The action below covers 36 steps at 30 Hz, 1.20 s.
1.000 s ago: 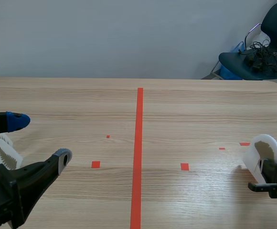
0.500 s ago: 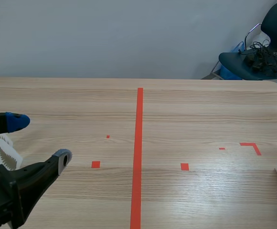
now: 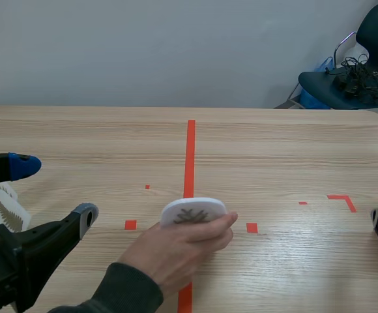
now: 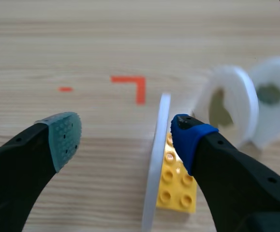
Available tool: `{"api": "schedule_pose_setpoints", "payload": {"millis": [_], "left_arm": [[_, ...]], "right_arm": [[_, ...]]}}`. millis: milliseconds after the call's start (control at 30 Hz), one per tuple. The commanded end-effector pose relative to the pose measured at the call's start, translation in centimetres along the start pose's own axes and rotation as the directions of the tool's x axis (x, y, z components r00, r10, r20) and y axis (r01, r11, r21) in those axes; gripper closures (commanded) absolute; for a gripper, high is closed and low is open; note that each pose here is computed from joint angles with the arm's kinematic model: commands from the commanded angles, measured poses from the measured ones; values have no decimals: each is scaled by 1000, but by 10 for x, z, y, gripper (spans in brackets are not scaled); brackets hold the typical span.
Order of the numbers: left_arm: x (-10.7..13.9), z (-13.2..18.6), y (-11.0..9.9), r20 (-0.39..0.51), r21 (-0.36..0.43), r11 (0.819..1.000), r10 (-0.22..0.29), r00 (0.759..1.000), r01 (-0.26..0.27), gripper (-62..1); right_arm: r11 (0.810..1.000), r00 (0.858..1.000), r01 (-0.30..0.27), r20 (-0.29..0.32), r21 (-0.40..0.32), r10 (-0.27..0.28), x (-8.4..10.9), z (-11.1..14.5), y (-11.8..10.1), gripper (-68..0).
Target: Do the leaf sorting experiment
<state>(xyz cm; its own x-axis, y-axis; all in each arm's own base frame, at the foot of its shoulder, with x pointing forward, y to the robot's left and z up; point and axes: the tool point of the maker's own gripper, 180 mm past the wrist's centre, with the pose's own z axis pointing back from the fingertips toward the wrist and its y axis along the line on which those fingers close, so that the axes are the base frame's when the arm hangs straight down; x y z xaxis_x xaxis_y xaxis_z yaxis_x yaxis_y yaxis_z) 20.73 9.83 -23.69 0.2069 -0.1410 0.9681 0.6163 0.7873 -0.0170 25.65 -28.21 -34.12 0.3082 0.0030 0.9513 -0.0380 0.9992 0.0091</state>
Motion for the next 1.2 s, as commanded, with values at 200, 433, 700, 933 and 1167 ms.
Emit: {"api": "schedule_pose_setpoints", "payload": {"millis": [200, 433, 700, 933, 1167], "left_arm": [[7, 0, 1, 27, 2, 1000, 5, 1000, -5, -623], [6, 0, 1, 27, 2, 1000, 5, 1000, -5, -623], [-2, -3, -16, -3, -70, 997, 15, 1000, -15, -623], [-43, -31, -33, -73, -132, 991, 12, 997, -21, -623], [-81, -79, -49, -60, -181, 983, 33, 998, -43, -623]], "right_arm": [[983, 958, -164, 252, 80, 139, 134, 18, 24, -493], [912, 931, -292, 305, 288, 201, 166, 52, 89, -679], [874, 957, -254, 237, 414, 166, 156, 66, 111, -679], [874, 957, -255, 235, 413, 168, 155, 66, 110, -679], [876, 958, -254, 229, 409, 172, 154, 65, 109, -679]]}}
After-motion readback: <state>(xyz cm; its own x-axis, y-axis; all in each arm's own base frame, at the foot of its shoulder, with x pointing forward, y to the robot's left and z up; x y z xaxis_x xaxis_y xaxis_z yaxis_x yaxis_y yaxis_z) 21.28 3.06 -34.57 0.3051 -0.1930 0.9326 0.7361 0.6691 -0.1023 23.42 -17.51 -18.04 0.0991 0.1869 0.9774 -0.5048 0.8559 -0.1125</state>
